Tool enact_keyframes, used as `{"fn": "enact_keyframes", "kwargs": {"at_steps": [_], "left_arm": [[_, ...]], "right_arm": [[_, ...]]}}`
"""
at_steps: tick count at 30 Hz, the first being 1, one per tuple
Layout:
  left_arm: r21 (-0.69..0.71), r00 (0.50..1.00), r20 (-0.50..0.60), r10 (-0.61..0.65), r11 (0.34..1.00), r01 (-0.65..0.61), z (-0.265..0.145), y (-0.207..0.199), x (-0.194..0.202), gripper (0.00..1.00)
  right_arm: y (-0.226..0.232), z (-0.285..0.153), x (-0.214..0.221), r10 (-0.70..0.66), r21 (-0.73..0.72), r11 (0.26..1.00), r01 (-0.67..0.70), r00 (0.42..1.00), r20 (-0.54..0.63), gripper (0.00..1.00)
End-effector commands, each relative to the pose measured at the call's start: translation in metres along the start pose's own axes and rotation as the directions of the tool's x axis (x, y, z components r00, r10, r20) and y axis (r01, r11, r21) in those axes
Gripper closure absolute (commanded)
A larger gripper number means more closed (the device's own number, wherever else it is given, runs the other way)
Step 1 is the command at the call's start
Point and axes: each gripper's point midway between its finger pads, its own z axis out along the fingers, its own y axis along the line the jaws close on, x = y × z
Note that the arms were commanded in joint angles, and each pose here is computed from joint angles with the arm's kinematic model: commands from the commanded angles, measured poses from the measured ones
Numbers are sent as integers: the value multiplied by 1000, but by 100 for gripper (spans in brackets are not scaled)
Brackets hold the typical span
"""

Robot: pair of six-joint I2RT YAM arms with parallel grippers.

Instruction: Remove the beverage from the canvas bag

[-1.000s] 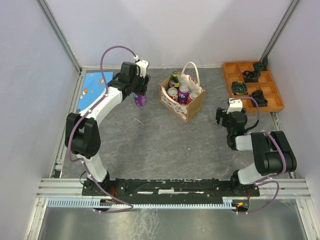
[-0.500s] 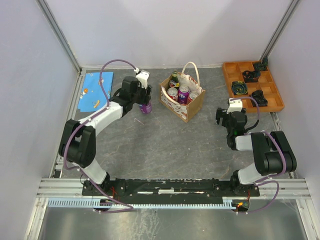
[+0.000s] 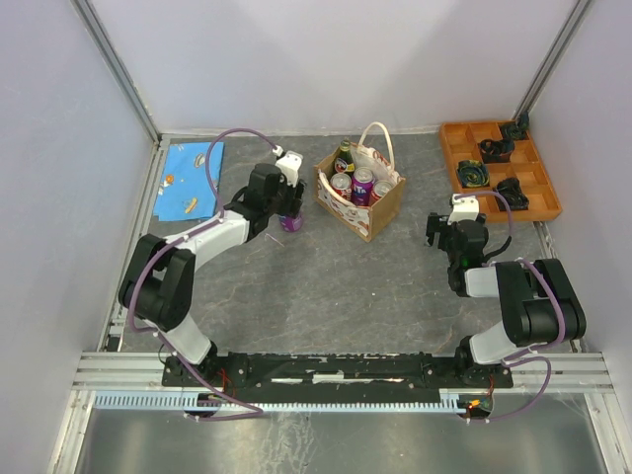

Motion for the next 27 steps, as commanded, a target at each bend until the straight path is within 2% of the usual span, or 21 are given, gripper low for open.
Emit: {"fn": "enact_keyframes", "kwargs": {"at_steps": [1,3,5,6,8,9,15,19,27], "left_arm": [[-61,990,136,30,998,-22,0,9,-44,46],[-71,990,137,25,997,-16,-2,11,-45,28],[-78,990,141,25,997,-14,-5,12,-48,18],[-81,989,144,24,997,-13,-6,13,-50,10],[-96,987,159,25,995,-9,-11,16,-58,6],[-98,986,164,25,995,-9,-13,17,-61,1],[-93,975,219,22,996,-1,-32,18,-96,1],[-56,949,313,30,998,-14,-55,15,-149,0],[151,897,442,7,985,-82,-88,-20,-234,0]], "right_arm": [[-1,6,-22,10,5,1000,-11,998,64,1],[0,6,-22,10,4,1000,-10,998,65,1],[-1,6,-22,10,5,1000,-10,998,64,1],[-1,6,-22,10,5,1000,-10,998,64,1],[0,6,-23,10,4,1000,-10,998,65,1],[0,6,-22,10,4,1000,-10,998,64,1],[0,6,-22,10,4,1000,-10,998,63,1],[-1,6,-22,10,5,1000,-10,998,64,1],[-1,6,-22,9,5,1000,-9,998,63,1]]}}
